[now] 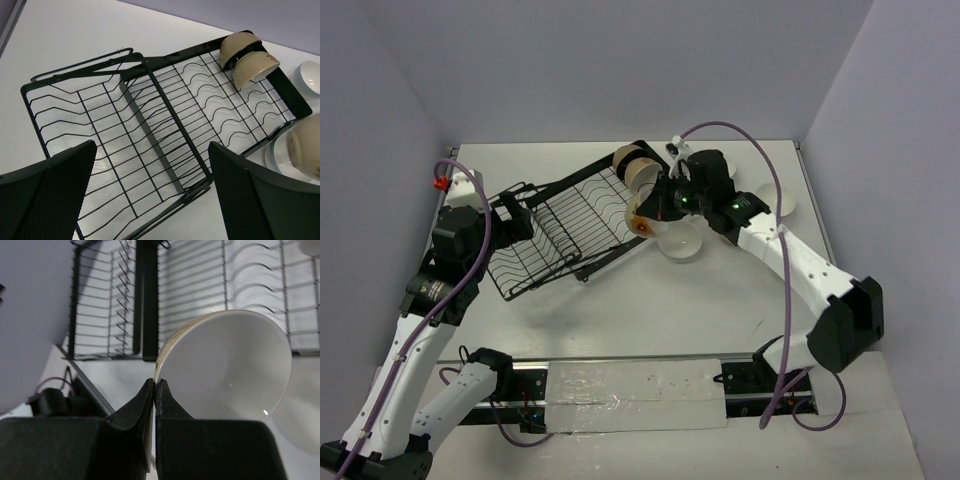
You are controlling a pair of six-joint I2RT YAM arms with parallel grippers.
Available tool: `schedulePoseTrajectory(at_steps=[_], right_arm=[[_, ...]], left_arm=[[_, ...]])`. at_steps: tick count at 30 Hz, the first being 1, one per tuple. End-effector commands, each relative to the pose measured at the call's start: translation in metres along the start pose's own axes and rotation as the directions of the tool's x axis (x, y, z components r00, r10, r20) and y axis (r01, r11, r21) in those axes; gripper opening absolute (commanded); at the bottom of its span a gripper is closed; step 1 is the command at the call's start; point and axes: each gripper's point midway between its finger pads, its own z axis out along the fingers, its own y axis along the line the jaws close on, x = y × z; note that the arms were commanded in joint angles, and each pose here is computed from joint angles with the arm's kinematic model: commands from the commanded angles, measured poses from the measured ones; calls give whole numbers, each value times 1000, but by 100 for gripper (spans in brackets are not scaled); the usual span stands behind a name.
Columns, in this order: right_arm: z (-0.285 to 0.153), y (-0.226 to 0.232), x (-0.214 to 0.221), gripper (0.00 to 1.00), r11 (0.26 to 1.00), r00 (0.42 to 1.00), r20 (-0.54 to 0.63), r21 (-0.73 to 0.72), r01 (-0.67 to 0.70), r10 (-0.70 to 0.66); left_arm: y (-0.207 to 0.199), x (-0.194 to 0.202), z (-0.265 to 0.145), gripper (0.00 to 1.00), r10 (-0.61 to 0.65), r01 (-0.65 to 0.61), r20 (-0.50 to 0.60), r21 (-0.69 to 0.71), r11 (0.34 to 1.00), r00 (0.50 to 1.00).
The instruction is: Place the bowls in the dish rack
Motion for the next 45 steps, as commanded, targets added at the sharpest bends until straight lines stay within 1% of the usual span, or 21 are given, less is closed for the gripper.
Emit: schedulePoseTrajectory(at_steps=[1, 2, 3, 4, 5, 6, 8, 9, 12, 13, 16, 17, 25, 27, 34, 45], right_arm=[[11, 48, -74, 0, 965, 973, 230, -260, 44, 18], [13, 47, -87, 0, 953, 959, 281, -295, 64, 22], [27, 37, -86, 0, 955, 963, 268, -293, 39, 43], [32, 34, -89, 0, 952, 961, 269, -304, 24, 61], [35, 32, -101, 0, 947, 952, 301, -319, 39, 62], [48, 22, -97, 0, 946, 957, 278, -325, 11, 84], [54, 12, -108, 0, 942, 944, 314, -337, 15, 97], [63, 4, -106, 0, 940, 945, 303, -340, -17, 127], [73, -20, -110, 0, 944, 926, 335, -325, -59, 173], [77, -28, -104, 0, 943, 924, 331, -324, -78, 190], [80, -41, -111, 0, 930, 903, 360, -354, -102, 236], [85, -48, -108, 0, 926, 901, 349, -356, -128, 259], [98, -82, -99, 0, 905, 876, 347, -377, -197, 335], [103, -89, -93, 0, 894, 873, 326, -386, -228, 363], [110, -102, -83, 0, 883, 869, 322, -410, -230, 376], [110, -127, -73, 0, 846, 820, 337, -443, -296, 463]], left_arm=[[-5, -5, -3, 99, -26, 25, 16, 23, 999, 1000], [-6, -4, -3, 99, -29, 29, 10, 25, 999, 1000], [-5, -3, -3, 99, -30, 30, 9, 23, 999, 1000], [-5, -2, -3, 99, -30, 30, 6, 19, 999, 1000], [-4, -3, -4, 99, -31, 31, 10, 14, 999, 999], [-3, -3, -4, 99, -30, 30, 6, 11, 1000, 1000], [-1, -2, -5, 99, -26, 26, 4, 1, 1000, 1000], [0, -3, -5, 99, -24, 24, 4, -6, 1000, 1000], [3, -3, -5, 99, -17, 17, 2, -25, 1000, 1000], [4, -3, -5, 99, -14, 14, 1, -30, 999, 1000], [6, -3, -5, 99, -8, 8, -1, -39, 999, 1000], [6, -3, -5, 99, -8, 8, 0, -40, 999, 1000], [5, -2, -1, 99, -9, 8, -13, -44, 999, 1000], [5, -3, -1, 99, -10, 9, -9, -45, 999, 1000], [9, -2, -2, 99, -6, 6, -8, -63, 998, 1000], [11, 0, -2, 99, -6, 5, -13, -74, 997, 1000]])
